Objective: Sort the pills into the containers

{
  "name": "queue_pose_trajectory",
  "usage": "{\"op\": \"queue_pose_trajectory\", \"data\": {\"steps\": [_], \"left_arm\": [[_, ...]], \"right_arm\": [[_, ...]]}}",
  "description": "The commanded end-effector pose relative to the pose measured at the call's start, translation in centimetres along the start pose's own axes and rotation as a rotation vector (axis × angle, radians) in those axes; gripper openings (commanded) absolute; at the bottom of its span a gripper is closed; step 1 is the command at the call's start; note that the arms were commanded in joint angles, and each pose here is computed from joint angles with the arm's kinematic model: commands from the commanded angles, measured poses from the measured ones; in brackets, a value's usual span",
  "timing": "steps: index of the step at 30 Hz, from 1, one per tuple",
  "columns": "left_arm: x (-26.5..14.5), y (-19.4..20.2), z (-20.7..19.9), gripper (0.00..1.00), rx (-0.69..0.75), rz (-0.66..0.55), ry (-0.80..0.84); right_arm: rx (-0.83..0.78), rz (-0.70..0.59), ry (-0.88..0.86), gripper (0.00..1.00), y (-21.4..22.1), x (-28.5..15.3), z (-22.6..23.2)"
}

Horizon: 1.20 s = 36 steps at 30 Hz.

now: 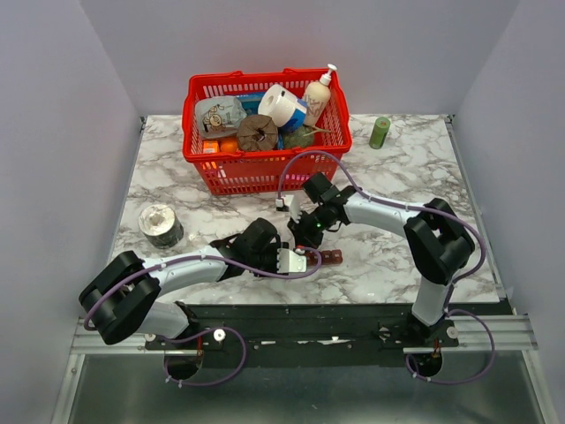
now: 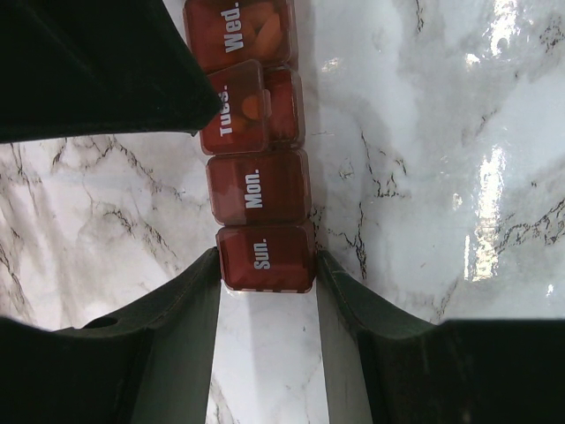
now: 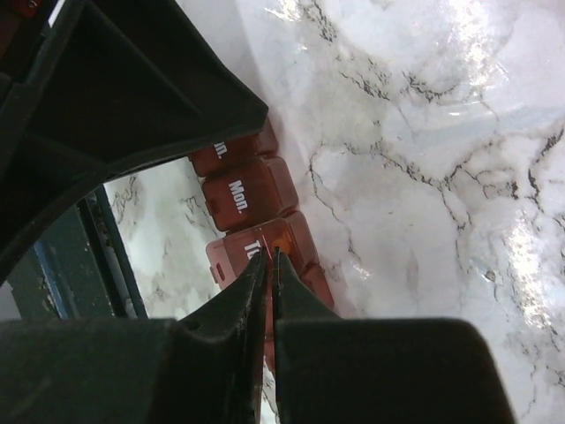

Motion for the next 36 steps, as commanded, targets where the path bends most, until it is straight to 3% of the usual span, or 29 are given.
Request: {"op": "queue_pose_trajectory", "data": {"steps": [1, 11, 27, 36], "left_arm": [[0.2, 0.1, -0.4, 0.36, 0.008, -0.008, 0.017], [0.1, 0.1, -0.4, 0.36, 0.001, -0.005, 0.014], [-0.1, -0.2, -0.3, 0.40, -0.015, -0.016, -0.003], [0.0, -0.2, -0.2, 0.39, -0.025, -0.013, 0.006]], "right_arm": [[0.042, 0.032, -0.084, 0.13, 0.0, 0.5, 0.4], [0.080, 0.066, -0.147, 0.11, 0.3, 0.5, 0.9], [0.137, 0.111, 0.000, 0.10, 0.7, 1.2, -0.6], [0.185, 0.154, 0.054, 0.03, 1.6, 2.2, -1.4]]}}
Point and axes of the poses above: each gripper's point midway between its finger pads, its own x axis out along the fingers, its own z axis along the line the jaws close on, y = z × x, the point moved 10 cm from there along -x, back along the fingers, and after that the axes turned 5 degrees about x, right-handed, at the moved point
